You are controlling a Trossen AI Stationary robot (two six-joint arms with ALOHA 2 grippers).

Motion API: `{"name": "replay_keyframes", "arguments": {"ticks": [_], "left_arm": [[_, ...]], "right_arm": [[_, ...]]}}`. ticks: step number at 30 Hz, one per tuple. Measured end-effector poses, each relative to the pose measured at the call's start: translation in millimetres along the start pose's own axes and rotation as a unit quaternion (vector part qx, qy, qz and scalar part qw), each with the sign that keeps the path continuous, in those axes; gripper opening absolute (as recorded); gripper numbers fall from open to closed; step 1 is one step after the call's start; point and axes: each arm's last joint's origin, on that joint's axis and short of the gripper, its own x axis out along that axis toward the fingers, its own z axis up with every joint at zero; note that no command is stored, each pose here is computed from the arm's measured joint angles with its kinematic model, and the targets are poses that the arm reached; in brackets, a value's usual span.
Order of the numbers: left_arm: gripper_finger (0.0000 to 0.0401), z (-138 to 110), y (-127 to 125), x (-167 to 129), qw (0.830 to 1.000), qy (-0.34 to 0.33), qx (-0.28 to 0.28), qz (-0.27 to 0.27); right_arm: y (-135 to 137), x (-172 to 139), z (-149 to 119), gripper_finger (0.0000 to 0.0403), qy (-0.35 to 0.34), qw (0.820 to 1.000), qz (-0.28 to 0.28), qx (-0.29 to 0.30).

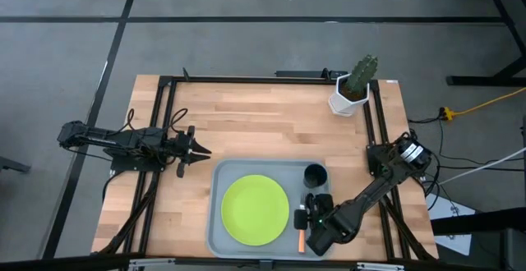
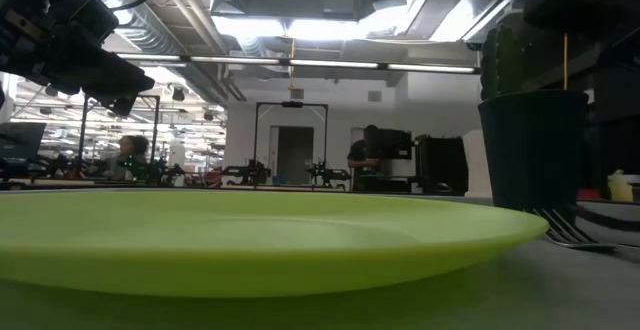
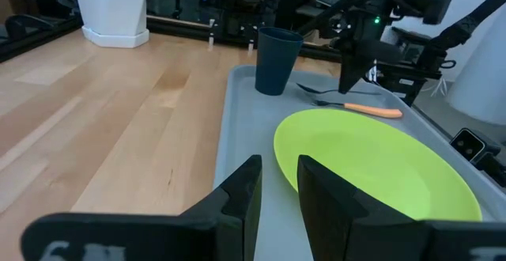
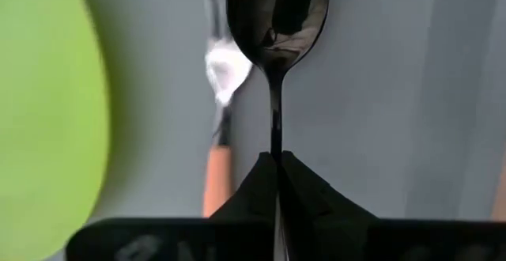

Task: Pick and place plate/cup/fork/spoon on tray
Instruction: Put the black spoon beside the orange fork on the gray tray

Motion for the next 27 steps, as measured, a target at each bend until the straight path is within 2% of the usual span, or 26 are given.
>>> {"name": "replay_keyframes", "arguments": {"ticks": [6,20,27], "left_arm": [[0.0076,0.0,0.0,0.0,1.000,0.000,0.000,0.000],[0.0076,0.0,0.0,0.0,1.000,0.000,0.000,0.000],[0.0077,0.0,0.0,0.0,1.000,0.000,0.000,0.000]], "right_arm": [[-1.7,-0.1,3.2,0.0004,-0.023,1.000,-0.005,0.007],[-2.3,0.1,2.1,0.0006,0.013,0.999,-0.044,0.023],[-0.5,0.8,4.3,0.0018,0.004,0.999,-0.037,0.025]]}}
